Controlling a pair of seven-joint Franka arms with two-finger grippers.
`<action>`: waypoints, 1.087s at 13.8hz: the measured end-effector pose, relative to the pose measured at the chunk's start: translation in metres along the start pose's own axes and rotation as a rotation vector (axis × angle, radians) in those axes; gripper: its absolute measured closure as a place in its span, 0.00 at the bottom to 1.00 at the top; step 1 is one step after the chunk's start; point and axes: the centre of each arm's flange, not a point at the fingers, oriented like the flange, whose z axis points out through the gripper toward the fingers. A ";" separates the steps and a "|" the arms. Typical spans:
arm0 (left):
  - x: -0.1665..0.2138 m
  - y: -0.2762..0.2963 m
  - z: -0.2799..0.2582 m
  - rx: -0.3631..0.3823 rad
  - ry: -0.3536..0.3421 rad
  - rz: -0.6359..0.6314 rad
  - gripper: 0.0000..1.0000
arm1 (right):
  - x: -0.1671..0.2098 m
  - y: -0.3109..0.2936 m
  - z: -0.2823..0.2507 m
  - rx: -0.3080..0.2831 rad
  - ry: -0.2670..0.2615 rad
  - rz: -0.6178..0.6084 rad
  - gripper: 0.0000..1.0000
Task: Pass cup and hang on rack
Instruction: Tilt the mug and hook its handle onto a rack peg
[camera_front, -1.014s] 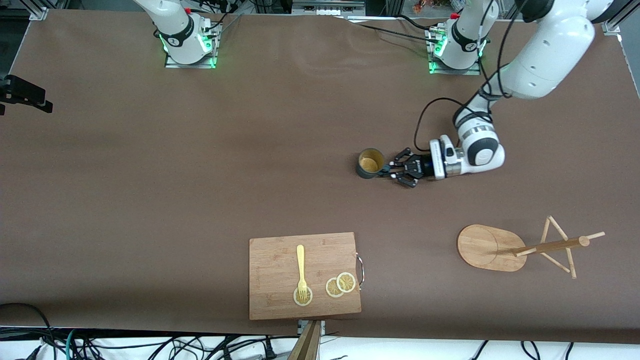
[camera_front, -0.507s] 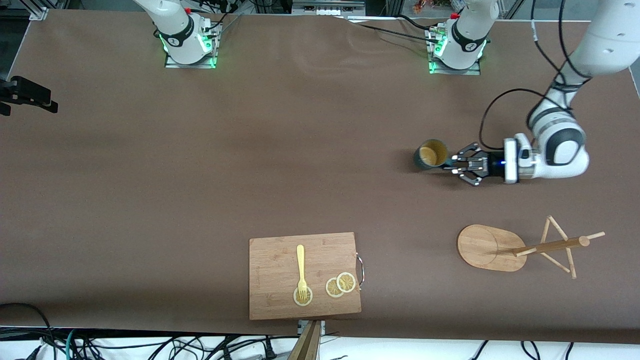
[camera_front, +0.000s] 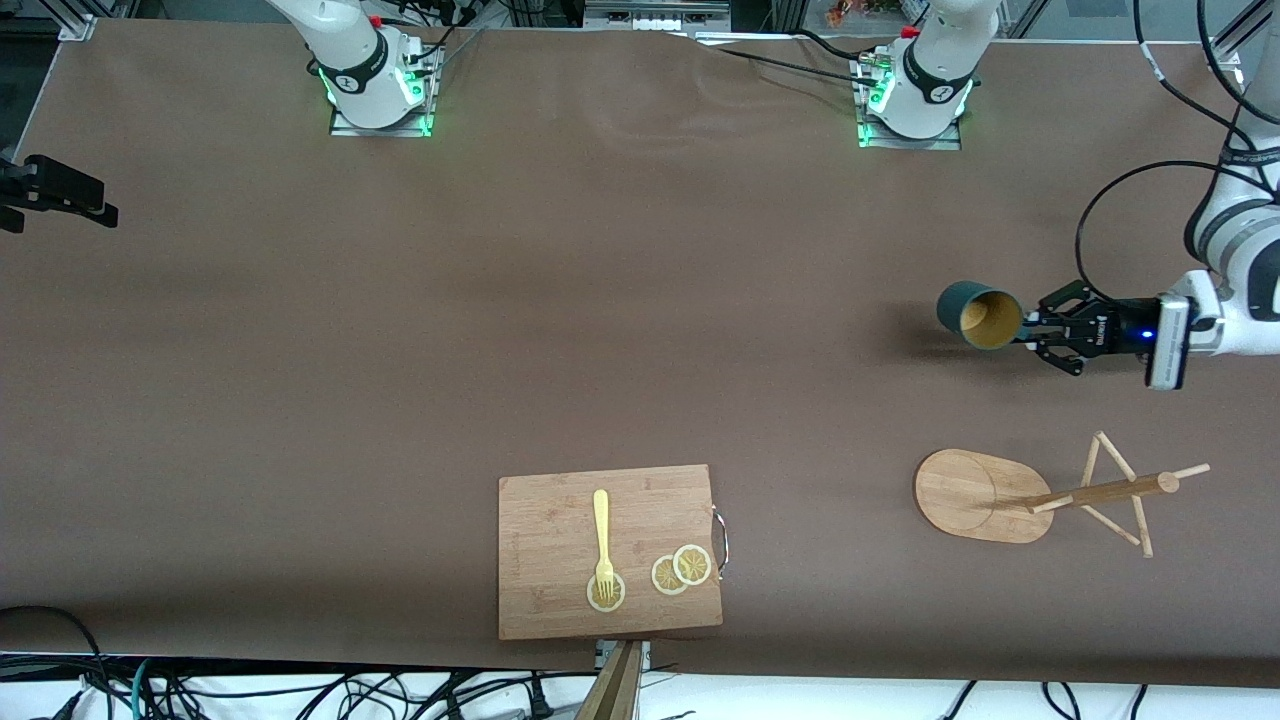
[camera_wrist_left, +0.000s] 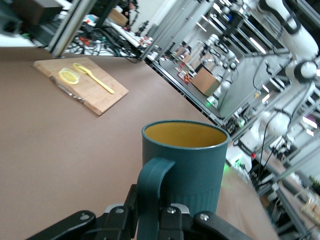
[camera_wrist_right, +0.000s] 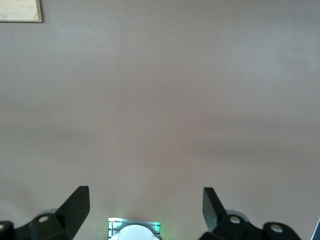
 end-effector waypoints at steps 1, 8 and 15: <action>0.001 -0.001 -0.010 0.014 0.008 -0.053 0.81 | 0.000 0.000 0.000 0.000 0.000 0.000 0.00; 0.023 -0.034 -0.021 -0.027 0.167 -0.587 0.81 | -0.001 0.004 0.000 -0.002 0.000 0.008 0.00; 0.060 -0.035 -0.033 -0.086 0.250 -0.905 0.81 | -0.001 0.004 0.000 -0.002 0.000 0.008 0.00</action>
